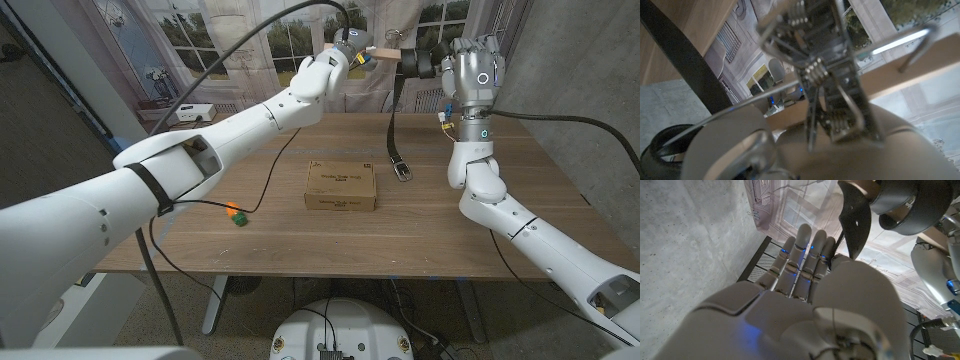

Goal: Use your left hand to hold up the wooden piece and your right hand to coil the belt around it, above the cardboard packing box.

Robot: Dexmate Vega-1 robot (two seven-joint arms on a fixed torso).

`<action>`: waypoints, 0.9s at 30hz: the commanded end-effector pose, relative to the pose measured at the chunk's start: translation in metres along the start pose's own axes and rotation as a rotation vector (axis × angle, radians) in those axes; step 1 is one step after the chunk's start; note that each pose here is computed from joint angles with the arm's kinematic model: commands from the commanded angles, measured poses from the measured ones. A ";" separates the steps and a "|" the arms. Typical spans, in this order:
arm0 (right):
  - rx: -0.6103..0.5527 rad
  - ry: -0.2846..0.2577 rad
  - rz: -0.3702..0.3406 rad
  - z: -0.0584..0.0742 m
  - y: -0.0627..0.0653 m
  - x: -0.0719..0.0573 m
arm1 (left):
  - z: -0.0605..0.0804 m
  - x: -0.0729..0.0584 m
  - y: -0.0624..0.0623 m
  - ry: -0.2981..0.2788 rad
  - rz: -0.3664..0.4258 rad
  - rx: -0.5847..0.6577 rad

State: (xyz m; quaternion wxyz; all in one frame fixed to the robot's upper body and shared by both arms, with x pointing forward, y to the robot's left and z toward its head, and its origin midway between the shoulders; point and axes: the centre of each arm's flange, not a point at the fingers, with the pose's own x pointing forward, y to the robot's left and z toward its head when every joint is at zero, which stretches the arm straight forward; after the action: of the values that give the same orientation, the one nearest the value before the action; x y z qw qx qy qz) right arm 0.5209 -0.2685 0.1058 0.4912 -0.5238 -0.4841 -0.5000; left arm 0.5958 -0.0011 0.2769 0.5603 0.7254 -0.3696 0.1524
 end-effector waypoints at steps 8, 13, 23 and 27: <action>0.037 -0.120 -0.159 -0.003 0.004 -0.050 | 0.001 -0.001 0.012 0.025 0.036 -0.030; 0.063 -0.135 -0.153 -0.003 0.004 -0.055 | 0.000 -0.003 0.014 0.029 0.031 -0.041; 0.116 -0.113 -0.148 -0.013 0.001 -0.059 | 0.001 -0.008 0.017 0.027 0.029 -0.042; 0.196 -0.106 -0.139 -0.025 -0.002 -0.058 | 0.003 -0.011 0.019 0.020 0.024 -0.052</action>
State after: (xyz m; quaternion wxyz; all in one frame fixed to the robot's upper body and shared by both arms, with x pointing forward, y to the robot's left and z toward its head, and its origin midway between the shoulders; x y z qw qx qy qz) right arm 0.5202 -0.2765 0.0556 0.4452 -0.4900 -0.5712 -0.4852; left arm 0.5809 -0.0011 0.2851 0.5762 0.7063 -0.3769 0.1646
